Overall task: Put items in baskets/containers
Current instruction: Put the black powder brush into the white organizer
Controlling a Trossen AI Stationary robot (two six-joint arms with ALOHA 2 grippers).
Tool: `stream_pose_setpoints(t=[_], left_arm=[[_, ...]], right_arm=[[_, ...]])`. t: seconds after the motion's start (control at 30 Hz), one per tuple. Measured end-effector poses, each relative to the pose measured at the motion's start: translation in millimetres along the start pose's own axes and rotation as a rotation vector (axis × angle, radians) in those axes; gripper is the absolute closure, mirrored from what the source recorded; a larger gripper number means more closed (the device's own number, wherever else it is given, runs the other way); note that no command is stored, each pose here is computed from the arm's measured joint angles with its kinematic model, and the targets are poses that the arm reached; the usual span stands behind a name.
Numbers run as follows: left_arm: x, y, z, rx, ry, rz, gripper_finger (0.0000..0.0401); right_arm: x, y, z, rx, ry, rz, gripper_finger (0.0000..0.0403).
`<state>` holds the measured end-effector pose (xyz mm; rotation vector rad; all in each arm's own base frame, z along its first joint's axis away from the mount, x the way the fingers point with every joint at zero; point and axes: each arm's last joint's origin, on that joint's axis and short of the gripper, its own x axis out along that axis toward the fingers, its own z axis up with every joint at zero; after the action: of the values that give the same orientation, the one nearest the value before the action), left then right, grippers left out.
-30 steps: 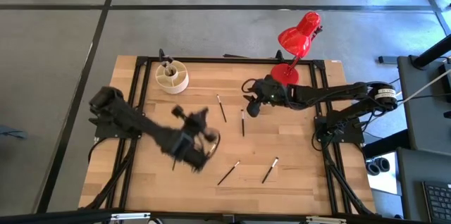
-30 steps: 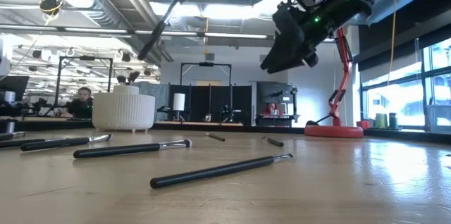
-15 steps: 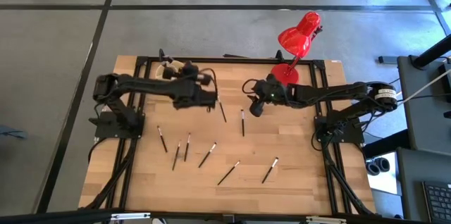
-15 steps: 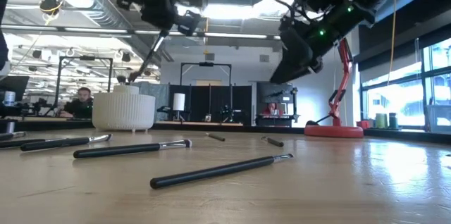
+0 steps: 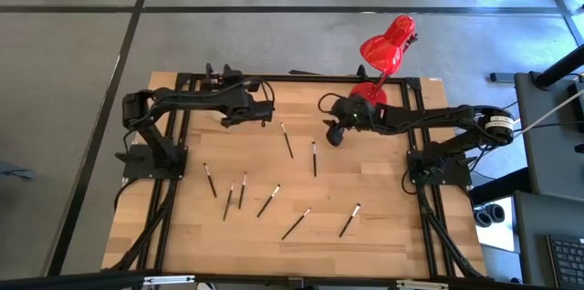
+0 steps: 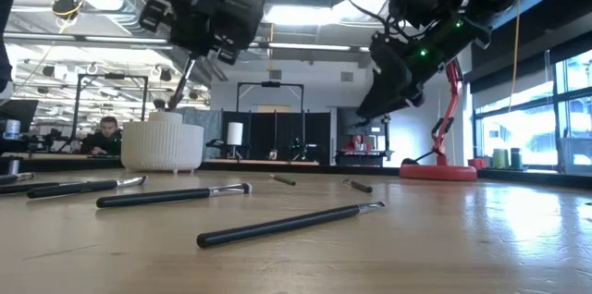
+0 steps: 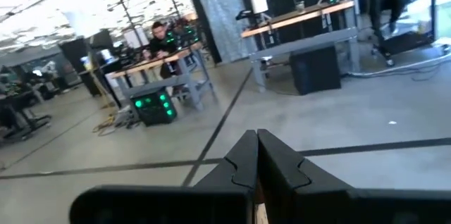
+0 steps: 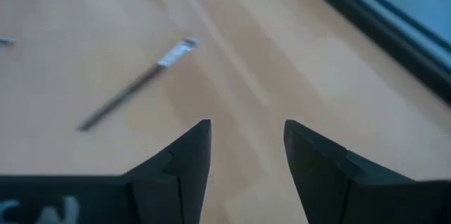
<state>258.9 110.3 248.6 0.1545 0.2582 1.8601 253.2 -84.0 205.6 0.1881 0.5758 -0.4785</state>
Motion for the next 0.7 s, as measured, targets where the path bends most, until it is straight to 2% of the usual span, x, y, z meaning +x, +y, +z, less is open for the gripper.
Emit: stream_pose_setpoints(t=[0.17, 0.5, 0.7], left_arm=[[11.5, 2.7, -4.0, -0.036, 0.01, 0.04, 0.0398], [33.1, 6.6, -4.6, -0.069, 0.022, 0.117, 0.0398], [36.0, 8.1, -10.4, -0.067, 0.051, 0.128, 0.0396]], right_arm=[[-0.3, 3.8, 4.2, 0.004, -0.033, 0.109, 0.0224], [-0.3, 3.8, 4.2, -0.012, -0.034, 0.11, 0.0224], [-0.3, 3.8, 4.1, -0.011, -0.033, 0.109, 0.0224]])
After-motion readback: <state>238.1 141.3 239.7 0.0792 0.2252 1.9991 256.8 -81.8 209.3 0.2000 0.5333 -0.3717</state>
